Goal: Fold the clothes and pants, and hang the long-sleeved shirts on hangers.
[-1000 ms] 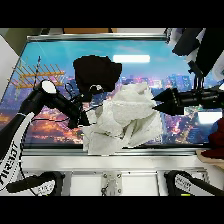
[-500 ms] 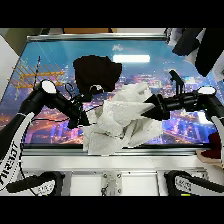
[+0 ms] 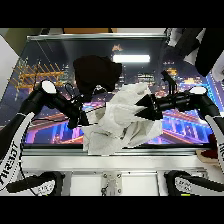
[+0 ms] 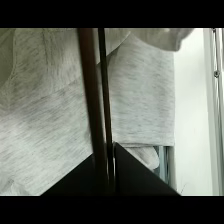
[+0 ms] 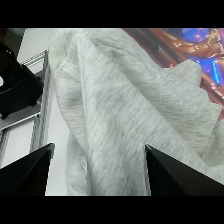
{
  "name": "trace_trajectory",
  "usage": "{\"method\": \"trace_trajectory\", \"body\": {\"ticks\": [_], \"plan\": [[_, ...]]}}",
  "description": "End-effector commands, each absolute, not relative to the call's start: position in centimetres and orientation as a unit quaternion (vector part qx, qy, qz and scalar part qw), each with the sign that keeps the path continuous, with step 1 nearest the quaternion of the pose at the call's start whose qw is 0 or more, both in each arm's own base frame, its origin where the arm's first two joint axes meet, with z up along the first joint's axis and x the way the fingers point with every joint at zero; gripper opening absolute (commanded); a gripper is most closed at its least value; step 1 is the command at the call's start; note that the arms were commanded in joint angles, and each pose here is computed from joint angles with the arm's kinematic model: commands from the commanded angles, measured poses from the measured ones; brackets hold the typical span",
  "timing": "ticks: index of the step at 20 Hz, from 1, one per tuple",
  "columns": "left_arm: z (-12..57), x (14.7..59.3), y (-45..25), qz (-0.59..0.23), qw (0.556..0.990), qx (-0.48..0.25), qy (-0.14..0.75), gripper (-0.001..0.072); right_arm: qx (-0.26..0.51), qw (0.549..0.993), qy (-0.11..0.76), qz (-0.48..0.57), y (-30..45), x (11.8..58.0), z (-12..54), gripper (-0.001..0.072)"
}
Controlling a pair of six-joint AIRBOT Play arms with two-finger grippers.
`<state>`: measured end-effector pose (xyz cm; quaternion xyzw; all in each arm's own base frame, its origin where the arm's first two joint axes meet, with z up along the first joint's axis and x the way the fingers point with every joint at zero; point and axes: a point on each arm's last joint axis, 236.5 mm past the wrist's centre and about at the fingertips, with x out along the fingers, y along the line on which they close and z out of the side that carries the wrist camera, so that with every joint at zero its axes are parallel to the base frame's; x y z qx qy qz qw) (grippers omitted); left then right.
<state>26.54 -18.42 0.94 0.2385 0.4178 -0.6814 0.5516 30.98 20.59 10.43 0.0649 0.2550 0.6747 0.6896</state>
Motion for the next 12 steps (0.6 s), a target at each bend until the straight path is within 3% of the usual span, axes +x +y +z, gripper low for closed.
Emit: {"method": "trace_trajectory", "body": {"ticks": [1, 8, 12], "plan": [[0.9, 26.6, -18.4, -0.681, 0.551, 0.239, 0.418, 0.0015, 0.055, 0.689, 0.264, 0.673, 20.5, 30.9, 9.8, 0.0635], [0.9, 26.6, -18.4, -0.681, 0.551, 0.239, 0.418, 0.0015, 0.049, 0.692, 0.270, 0.668, 19.9, 31.0, 9.4, 0.0634], [0.9, 26.6, -18.4, -0.681, 0.551, 0.239, 0.418, 0.0016, 0.036, 0.736, 0.245, 0.630, 16.4, 32.6, 11.6, 0.0634]]}}
